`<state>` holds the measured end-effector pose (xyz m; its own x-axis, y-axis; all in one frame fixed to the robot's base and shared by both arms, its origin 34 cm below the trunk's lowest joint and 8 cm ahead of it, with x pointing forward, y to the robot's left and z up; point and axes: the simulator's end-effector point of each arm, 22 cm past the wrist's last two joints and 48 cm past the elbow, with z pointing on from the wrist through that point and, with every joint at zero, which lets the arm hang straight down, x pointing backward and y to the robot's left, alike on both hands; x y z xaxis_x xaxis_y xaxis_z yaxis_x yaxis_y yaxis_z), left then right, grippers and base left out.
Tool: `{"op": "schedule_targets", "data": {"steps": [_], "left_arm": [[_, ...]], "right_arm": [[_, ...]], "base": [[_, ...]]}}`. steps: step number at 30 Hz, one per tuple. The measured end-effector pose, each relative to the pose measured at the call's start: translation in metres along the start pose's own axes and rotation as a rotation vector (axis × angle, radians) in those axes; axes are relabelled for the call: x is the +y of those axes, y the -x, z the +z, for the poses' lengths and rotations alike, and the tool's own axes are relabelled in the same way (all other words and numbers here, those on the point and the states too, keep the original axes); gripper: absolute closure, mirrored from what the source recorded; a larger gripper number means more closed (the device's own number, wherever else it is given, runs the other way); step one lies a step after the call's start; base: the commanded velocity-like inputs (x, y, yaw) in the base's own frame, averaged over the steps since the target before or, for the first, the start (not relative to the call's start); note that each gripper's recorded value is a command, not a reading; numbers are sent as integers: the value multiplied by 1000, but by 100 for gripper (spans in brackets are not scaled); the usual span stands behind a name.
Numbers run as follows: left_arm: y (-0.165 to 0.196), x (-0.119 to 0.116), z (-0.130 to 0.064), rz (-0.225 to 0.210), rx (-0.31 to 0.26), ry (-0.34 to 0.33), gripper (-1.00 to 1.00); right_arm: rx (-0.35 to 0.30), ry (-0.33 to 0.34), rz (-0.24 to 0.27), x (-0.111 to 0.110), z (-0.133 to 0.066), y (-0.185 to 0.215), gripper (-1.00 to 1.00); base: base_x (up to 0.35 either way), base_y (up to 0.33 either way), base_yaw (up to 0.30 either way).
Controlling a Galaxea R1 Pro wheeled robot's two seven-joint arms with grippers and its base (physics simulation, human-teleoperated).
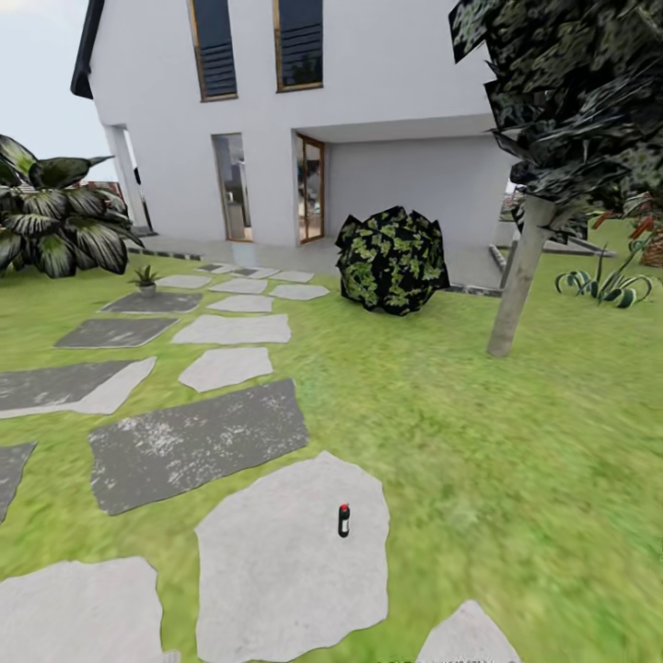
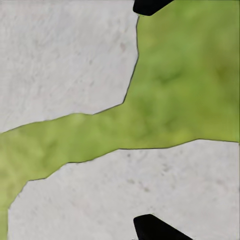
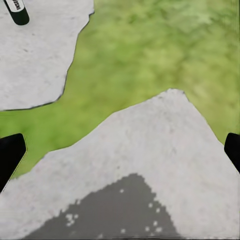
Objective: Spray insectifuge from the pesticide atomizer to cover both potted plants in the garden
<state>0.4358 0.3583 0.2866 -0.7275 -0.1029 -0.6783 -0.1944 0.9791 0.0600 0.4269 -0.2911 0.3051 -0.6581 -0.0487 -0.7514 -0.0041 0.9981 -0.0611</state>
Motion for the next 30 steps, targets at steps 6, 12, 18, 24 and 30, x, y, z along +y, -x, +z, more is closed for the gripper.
{"op": "schedule_targets", "data": {"steps": [6,12,18,24,30], "left_arm": [[0,0,0,0,0,0,-100],[0,0,0,0,0,0,-100],[0,0,0,0,0,0,-100],[0,0,0,0,0,0,-100],[0,0,0,0,0,0,-100]], "right_arm": [[0,0,0,0,0,0,-100],[0,0,0,0,0,0,-100],[0,0,0,0,0,0,-100],[0,0,0,0,0,0,-100],[0,0,0,0,0,0,-100]], "base": [[2,300,-272],[0,300,-272],[0,301,-272],[26,301,-272],[86,300,-272]]}}
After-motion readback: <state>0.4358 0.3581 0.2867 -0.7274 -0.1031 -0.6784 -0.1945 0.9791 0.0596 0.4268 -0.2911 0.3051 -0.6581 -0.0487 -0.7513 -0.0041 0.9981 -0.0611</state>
